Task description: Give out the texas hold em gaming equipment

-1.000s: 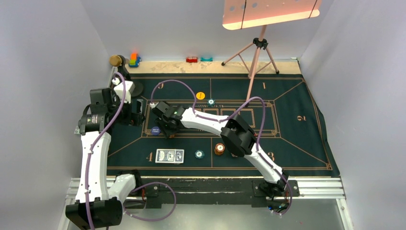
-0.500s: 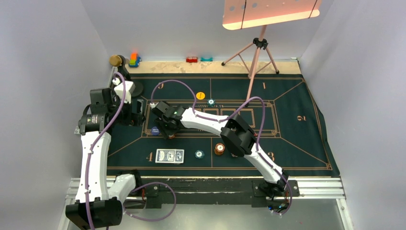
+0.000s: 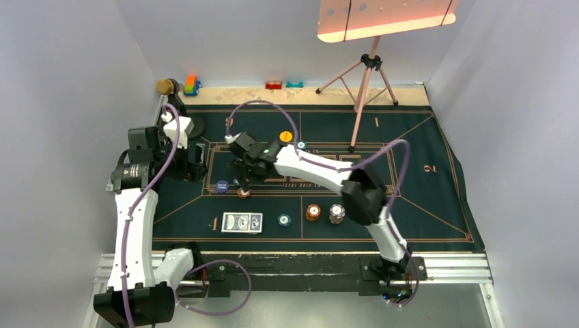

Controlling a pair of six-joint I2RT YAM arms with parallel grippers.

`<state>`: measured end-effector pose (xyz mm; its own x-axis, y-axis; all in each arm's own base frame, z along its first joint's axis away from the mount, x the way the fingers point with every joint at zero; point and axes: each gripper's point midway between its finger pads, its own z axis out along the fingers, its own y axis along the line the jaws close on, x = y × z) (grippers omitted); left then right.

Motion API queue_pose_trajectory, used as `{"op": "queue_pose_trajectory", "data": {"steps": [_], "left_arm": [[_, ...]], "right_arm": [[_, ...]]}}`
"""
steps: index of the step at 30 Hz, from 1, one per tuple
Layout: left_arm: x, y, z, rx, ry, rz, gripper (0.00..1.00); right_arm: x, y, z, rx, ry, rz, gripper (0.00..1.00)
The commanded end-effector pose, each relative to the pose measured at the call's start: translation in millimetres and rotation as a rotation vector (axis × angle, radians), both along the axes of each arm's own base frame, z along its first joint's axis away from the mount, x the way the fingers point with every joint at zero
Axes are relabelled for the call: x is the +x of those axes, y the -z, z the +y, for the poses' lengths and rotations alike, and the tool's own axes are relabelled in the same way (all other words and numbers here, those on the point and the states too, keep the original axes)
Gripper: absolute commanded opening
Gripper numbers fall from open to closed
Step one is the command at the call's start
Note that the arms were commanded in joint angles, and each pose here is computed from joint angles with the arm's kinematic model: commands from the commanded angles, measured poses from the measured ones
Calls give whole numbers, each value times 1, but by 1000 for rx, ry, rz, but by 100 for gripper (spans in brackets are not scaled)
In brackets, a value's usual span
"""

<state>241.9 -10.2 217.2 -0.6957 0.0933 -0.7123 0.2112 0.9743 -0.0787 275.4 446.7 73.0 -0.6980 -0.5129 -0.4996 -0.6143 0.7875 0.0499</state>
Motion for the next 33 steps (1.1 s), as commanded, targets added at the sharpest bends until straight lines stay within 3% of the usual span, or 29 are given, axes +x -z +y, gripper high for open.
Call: {"op": "queue_pose_trajectory", "data": {"steps": [1,4,12,24,33], "left_arm": [[0,-19,-3,7,52,-52,100],[-3,-19,-4,20,71,-53,100],[-10,-16,-5,36,101,-47,100],[-11,-13,-7,24,112,-33,100],[-11,-11,-6,28,114,-25,100]], "right_arm": [[1,-76,-54,50,48,-112,86],[-17,-81,-88,49,75,-104,91],[-65,-49,-158,-7,124,-19,94],[-78,-14,-189,-89,166,7,96],[-78,6,-192,-101,166,47,83]]}}
